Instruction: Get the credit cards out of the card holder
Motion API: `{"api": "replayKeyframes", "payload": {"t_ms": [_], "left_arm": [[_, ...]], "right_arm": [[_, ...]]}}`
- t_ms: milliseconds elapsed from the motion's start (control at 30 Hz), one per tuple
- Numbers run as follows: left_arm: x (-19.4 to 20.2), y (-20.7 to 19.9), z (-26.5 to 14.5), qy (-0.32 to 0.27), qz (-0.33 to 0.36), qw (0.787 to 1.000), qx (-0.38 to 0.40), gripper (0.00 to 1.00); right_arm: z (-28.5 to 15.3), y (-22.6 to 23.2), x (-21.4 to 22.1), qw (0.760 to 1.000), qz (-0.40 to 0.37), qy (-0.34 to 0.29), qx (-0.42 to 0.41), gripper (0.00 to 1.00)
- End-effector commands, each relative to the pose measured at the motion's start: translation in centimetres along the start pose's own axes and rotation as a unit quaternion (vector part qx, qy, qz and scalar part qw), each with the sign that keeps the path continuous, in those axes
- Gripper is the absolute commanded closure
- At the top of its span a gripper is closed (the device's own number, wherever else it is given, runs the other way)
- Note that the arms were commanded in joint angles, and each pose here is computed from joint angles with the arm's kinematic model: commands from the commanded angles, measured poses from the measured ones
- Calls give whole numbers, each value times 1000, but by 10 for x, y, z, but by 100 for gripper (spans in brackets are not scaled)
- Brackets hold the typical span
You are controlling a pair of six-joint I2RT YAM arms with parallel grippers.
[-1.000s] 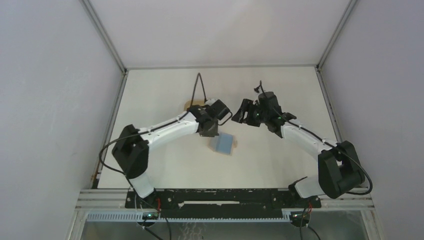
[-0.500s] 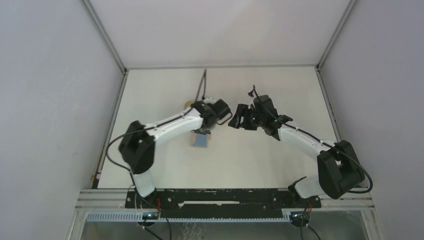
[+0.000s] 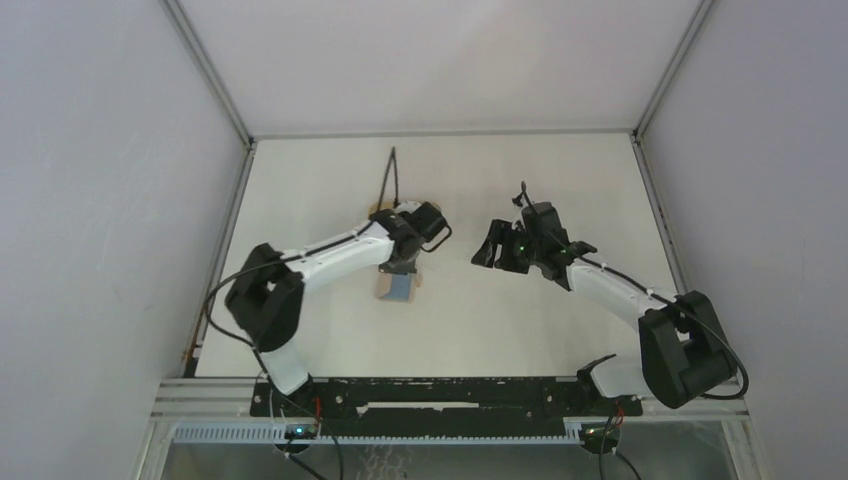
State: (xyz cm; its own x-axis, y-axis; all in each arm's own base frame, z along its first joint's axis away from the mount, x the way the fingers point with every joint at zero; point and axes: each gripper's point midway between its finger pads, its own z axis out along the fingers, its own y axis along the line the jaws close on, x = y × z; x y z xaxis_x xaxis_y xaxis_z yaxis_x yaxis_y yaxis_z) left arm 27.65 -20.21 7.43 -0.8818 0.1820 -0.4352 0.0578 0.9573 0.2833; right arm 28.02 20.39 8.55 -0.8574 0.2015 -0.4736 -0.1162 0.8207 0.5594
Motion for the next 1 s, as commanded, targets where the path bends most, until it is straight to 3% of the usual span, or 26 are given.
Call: {"api": "replayKeyframes", "payload": {"t_ms": [0,200,367,500,700,967], "left_arm": [[-27,3,-31,-57,-105,982,144,100],[-37,0,-61,-111,-204,913,336,100],[1,-15,-35,-76,-219,897,375,100],[21,-30,-18,-60,-245,880,402,100],[47,-27,11,-48,-251,891,375,100],[66,-25,31,-37,-261,897,356,100]], "right_arm": [[-16,37,-27,996,-32,-52,-67,26],[-37,87,-31,983,-80,-73,-150,25],[-44,142,-24,965,-109,-43,-233,24],[-33,176,-7,954,-89,-4,-286,24],[-1,192,9,953,-53,41,-296,25],[39,155,34,978,-8,93,-187,26]]}}
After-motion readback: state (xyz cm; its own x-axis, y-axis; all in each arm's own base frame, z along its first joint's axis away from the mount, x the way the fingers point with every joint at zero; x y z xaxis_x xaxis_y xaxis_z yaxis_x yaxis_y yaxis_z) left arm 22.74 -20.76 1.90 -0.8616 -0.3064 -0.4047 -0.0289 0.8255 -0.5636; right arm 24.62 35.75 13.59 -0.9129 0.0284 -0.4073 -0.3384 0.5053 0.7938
